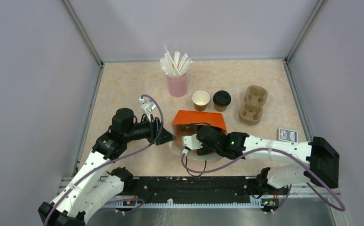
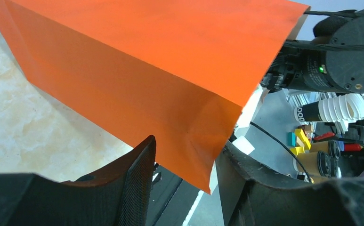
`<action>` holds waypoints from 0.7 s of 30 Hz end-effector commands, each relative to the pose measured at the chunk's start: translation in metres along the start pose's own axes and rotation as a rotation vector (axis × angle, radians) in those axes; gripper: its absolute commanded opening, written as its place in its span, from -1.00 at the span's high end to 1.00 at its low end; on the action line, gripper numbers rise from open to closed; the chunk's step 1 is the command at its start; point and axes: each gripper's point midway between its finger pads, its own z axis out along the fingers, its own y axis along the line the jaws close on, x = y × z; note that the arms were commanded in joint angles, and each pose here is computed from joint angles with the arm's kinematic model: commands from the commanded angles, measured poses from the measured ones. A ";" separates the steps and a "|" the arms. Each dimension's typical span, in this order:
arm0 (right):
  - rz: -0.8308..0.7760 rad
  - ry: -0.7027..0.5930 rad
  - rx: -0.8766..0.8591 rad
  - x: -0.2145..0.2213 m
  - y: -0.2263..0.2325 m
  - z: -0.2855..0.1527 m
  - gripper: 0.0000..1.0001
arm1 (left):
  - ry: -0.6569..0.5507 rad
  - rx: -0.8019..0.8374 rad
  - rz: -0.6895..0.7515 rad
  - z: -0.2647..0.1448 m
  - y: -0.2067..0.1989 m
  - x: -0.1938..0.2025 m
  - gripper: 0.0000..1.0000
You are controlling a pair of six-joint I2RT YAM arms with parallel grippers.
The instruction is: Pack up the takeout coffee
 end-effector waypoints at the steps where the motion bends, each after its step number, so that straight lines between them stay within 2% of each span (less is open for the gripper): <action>1: 0.053 -0.017 -0.026 0.004 0.007 -0.004 -0.32 | -0.045 0.033 0.032 0.004 -0.011 -0.021 -0.07; 5: 0.062 -0.017 -0.027 0.005 0.007 -0.004 -0.32 | -0.040 0.054 0.038 0.007 -0.015 -0.023 0.07; 9: 0.065 -0.020 -0.031 0.004 0.009 -0.003 -0.32 | -0.039 0.087 0.048 0.006 -0.024 -0.022 0.61; 10: 0.067 -0.015 -0.033 0.006 0.011 -0.002 -0.32 | -0.039 0.096 0.050 0.005 -0.027 -0.021 0.67; 21: 0.112 -0.004 -0.045 0.015 0.025 0.009 -0.30 | -0.026 0.152 0.021 0.005 -0.037 -0.006 0.73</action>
